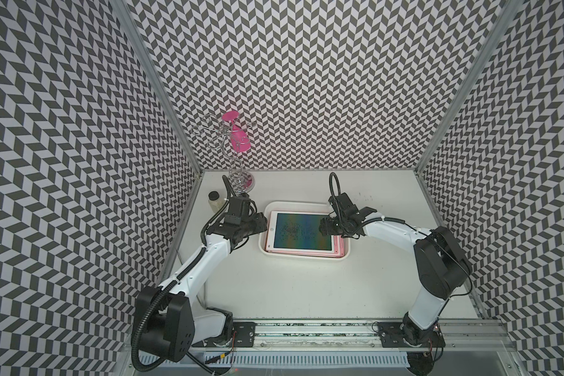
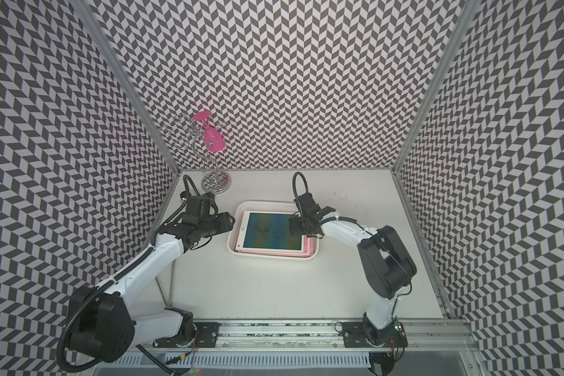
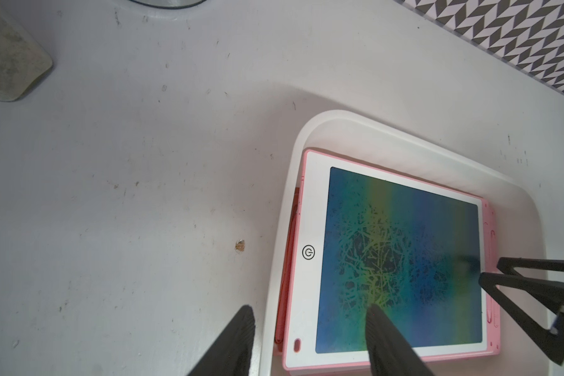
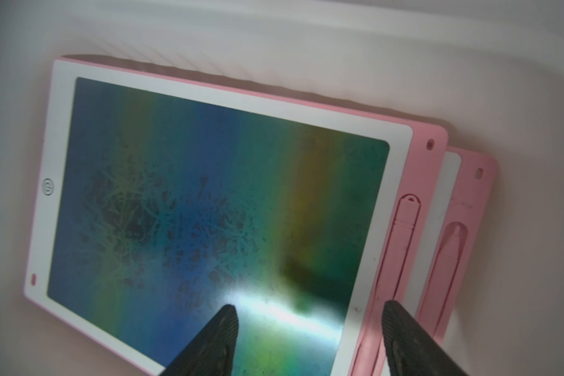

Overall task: Take out the writing tablet from the storage box
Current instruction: Adjust the storage box at the center of the board, then pick up the writing tablet from the storage box.

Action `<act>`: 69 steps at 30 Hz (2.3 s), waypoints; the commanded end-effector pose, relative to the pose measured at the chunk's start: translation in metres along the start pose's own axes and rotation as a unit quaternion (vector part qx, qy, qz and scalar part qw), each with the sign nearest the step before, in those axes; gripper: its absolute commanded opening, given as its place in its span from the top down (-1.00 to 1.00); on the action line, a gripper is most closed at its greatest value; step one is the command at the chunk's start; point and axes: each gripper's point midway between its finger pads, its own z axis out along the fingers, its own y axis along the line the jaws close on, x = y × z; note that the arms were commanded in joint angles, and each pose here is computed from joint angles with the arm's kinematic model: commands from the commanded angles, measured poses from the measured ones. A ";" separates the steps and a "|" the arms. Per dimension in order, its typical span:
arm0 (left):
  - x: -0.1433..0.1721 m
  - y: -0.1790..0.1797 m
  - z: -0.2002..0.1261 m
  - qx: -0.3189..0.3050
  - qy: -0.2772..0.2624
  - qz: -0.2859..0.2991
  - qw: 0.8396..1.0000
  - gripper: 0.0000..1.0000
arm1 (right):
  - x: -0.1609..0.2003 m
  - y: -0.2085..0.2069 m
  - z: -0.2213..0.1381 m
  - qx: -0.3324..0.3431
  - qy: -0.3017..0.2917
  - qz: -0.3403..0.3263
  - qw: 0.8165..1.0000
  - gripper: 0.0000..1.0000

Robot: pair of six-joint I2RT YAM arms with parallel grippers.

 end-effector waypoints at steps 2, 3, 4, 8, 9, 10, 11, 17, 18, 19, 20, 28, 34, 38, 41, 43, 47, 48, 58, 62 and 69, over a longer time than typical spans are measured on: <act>0.003 -0.011 0.007 0.027 0.006 0.007 1.000 -0.19 | -0.005 -0.012 0.006 0.045 -0.007 0.019 0.999 -0.49; 0.005 -0.011 0.009 0.028 0.009 0.007 1.000 -0.19 | -0.005 -0.014 0.007 0.049 -0.006 0.023 0.999 -0.49; 0.007 -0.012 0.011 0.029 0.012 0.006 0.999 -0.19 | -0.005 -0.015 0.010 0.053 -0.006 0.026 0.998 -0.50; 0.015 -0.015 0.018 0.034 0.022 0.006 0.999 -0.19 | -0.002 -0.016 0.022 0.056 0.006 0.031 0.998 -0.54; 0.017 -0.014 0.021 0.032 0.025 0.005 0.999 -0.19 | 0.000 -0.016 0.025 0.056 0.012 0.031 0.998 -0.55; 0.018 -0.013 0.023 0.031 0.029 0.006 0.999 -0.19 | 0.001 -0.016 0.028 0.058 0.017 0.032 0.998 -0.56; 0.020 -0.012 0.026 0.028 0.032 0.006 0.999 -0.19 | 0.003 -0.019 0.030 0.064 0.021 0.034 0.997 -0.57; 0.026 -0.013 0.035 0.027 0.037 0.011 0.999 -0.22 | 0.012 -0.016 0.039 0.050 0.036 0.038 0.997 -0.61; 0.029 -0.011 0.037 0.021 0.039 0.011 0.999 -0.22 | 0.015 -0.011 0.042 0.034 0.044 0.037 0.998 -0.62; 0.030 -0.009 0.039 0.015 0.041 0.011 0.999 -0.22 | 0.019 -0.004 0.045 0.014 0.053 0.037 0.998 -0.61; 0.031 -0.007 0.041 0.012 0.043 0.011 0.999 -0.23 | 0.023 0.002 0.048 -0.003 0.061 0.035 0.997 -0.59; 0.041 -0.003 0.049 -0.007 0.057 0.017 0.998 -0.27 | 0.040 0.018 0.049 -0.063 0.084 0.028 0.994 -0.55; 0.044 0.002 0.051 -0.022 0.063 0.019 0.998 -0.27 | 0.041 0.018 0.049 -0.069 0.082 0.028 0.994 -0.52; 0.046 0.002 0.052 -0.021 0.066 0.019 0.997 -0.24 | 0.044 0.018 0.050 -0.071 0.083 0.027 0.994 -0.52; 0.053 0.009 0.053 -0.038 0.077 0.020 0.996 -0.24 | 0.045 0.017 0.051 -0.073 0.084 0.028 0.993 -0.51; 0.054 0.009 0.054 -0.038 0.076 0.019 0.996 -0.22 | 0.044 0.018 0.050 -0.075 0.082 0.027 0.993 -0.51; 0.051 0.001 0.052 -0.017 0.073 0.021 0.997 -0.02 | 0.044 0.019 0.051 -0.079 0.083 0.027 0.993 -0.49; 0.049 -0.001 0.051 -0.015 0.071 0.020 0.997 0.05 | 0.044 0.019 0.050 -0.080 0.083 0.027 0.993 -0.50; 0.034 -0.007 0.032 -0.009 0.042 0.020 0.999 0.32 | 0.039 0.019 0.045 -0.077 0.075 0.026 0.994 -0.49; 0.031 -0.010 0.028 -0.003 0.036 0.022 0.999 0.40 | 0.039 0.018 0.043 -0.076 0.074 0.026 0.994 -0.49; 0.031 -0.029 0.028 0.052 0.042 0.022 0.998 0.53 | 0.034 0.021 0.035 -0.082 0.066 0.022 0.994 -0.49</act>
